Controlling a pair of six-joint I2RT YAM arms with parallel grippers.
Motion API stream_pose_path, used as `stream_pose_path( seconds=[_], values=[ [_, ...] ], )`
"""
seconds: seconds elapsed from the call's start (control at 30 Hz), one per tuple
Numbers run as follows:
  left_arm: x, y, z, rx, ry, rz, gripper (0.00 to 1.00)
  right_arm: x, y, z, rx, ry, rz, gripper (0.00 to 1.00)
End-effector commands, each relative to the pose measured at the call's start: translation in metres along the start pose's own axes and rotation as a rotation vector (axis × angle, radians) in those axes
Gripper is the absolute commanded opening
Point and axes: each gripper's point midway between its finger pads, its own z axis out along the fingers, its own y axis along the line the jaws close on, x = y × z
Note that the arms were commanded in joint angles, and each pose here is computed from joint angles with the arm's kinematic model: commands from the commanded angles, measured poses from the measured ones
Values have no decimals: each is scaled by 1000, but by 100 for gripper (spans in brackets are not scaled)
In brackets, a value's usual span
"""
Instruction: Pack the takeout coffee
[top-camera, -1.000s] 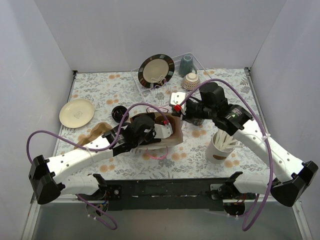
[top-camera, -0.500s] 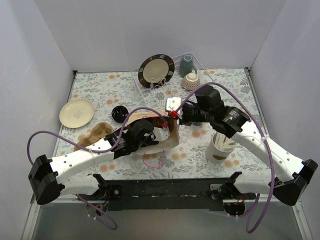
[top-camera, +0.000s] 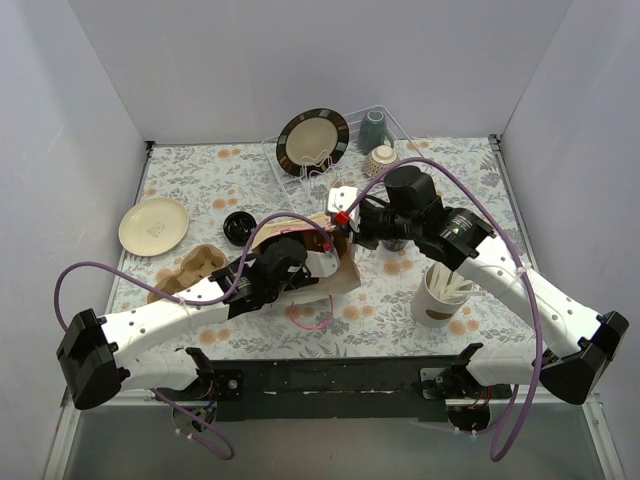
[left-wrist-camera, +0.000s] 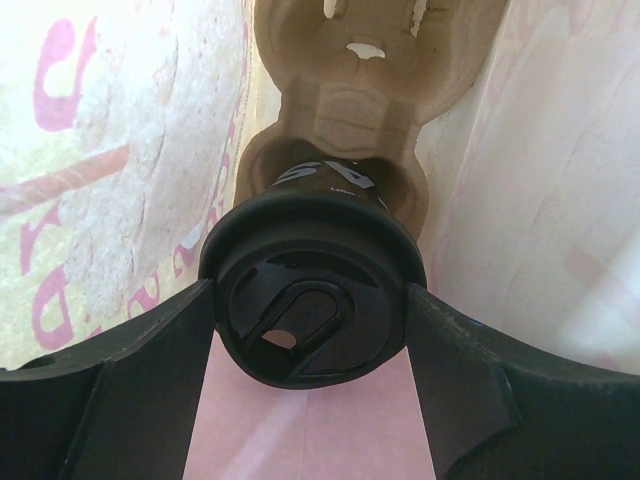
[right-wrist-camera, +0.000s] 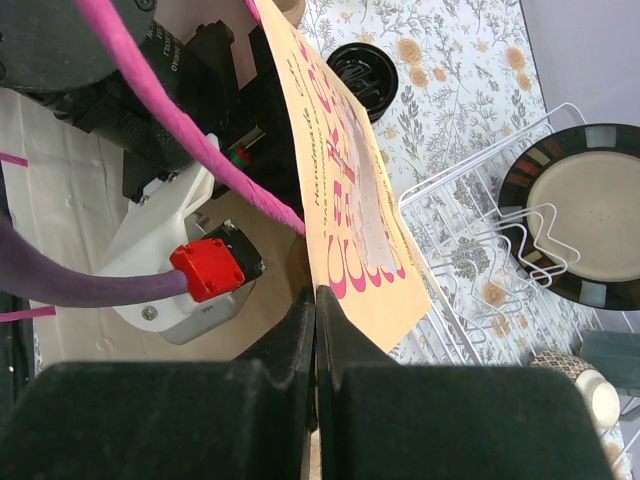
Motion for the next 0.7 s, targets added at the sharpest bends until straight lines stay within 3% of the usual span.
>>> stream_pose_path(
  seconds=[0.0,0.47,0.67],
  values=[
    [-19,16,-14,-19,-95,-60,0,-29,-2,-4,-8,-77,31,1],
    [-6,8,-18,13,-61,-21,0,-28,0,-19,-3,-109,180,1],
    [-21,20,-22,-32,-138,-84,0,-31,13,-20,-53,-135,255,1]
  ],
)
